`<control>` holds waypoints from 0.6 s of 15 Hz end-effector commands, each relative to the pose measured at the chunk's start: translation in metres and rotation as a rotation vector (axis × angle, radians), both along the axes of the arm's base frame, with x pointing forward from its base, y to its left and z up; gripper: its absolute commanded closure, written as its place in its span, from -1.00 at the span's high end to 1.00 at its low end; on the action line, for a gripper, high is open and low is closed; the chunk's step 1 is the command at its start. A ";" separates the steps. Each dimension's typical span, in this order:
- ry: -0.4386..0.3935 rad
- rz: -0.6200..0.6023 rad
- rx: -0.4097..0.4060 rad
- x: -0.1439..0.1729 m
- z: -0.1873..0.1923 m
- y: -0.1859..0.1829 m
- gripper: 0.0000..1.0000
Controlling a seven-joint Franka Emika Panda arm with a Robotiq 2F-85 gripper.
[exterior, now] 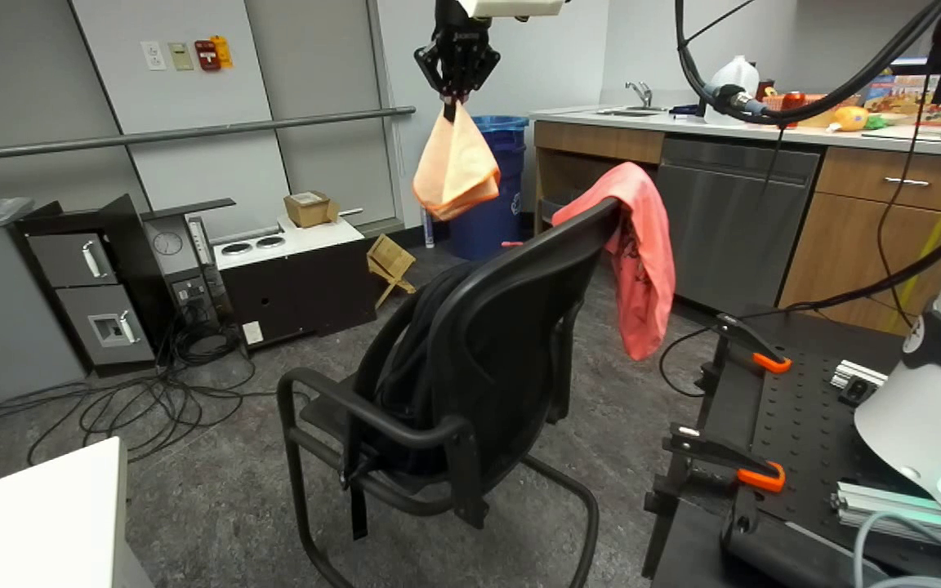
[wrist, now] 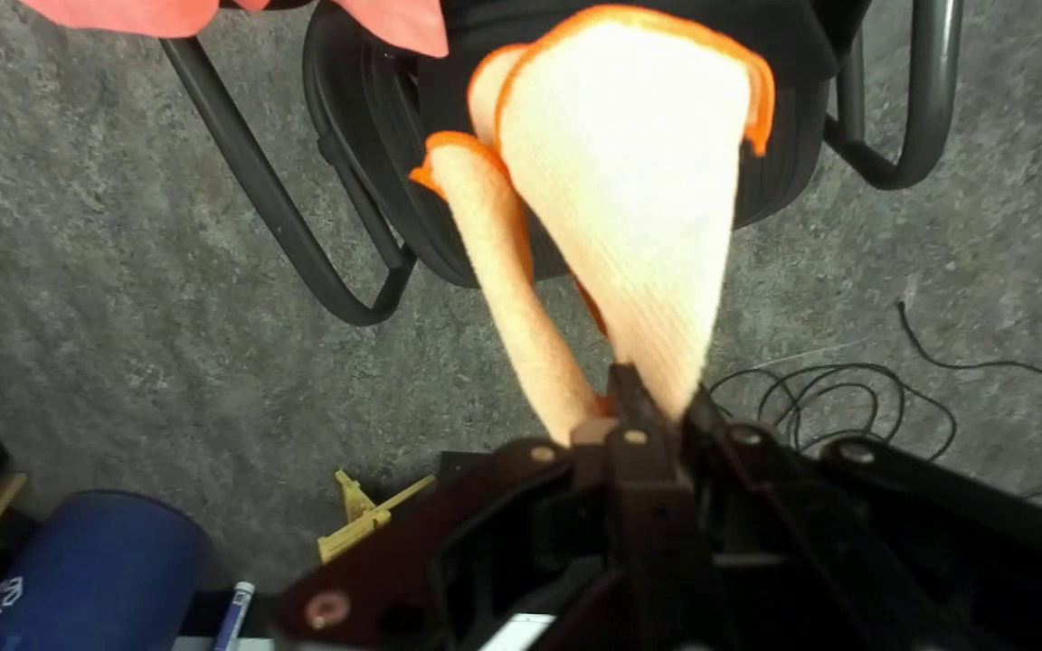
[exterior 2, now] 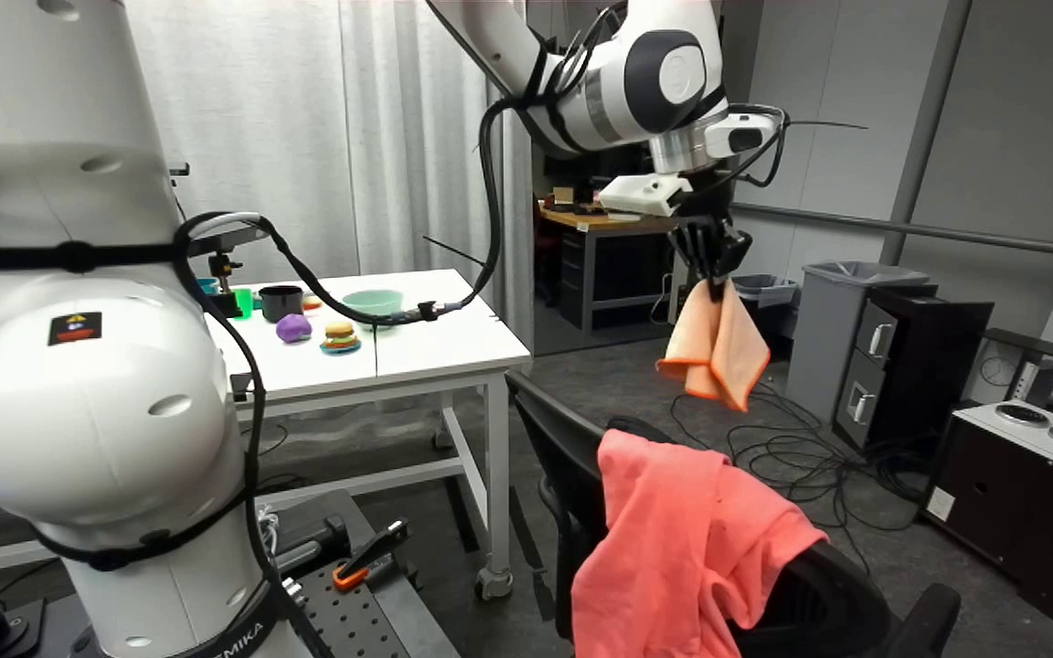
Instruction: Put the orange cloths on the seat
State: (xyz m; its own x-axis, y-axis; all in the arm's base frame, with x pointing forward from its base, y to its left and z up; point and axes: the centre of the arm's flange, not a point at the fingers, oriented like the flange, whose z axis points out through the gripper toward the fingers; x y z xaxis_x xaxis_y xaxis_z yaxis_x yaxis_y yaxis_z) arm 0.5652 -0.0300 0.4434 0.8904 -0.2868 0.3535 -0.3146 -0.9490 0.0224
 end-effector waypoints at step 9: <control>0.150 0.002 -0.009 -0.012 0.000 -0.017 0.98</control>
State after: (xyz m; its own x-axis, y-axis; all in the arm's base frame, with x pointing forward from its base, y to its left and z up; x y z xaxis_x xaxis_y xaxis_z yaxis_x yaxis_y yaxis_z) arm 0.5687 -0.0386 0.4280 0.9027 -0.3156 0.2925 -0.3461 -0.9364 0.0576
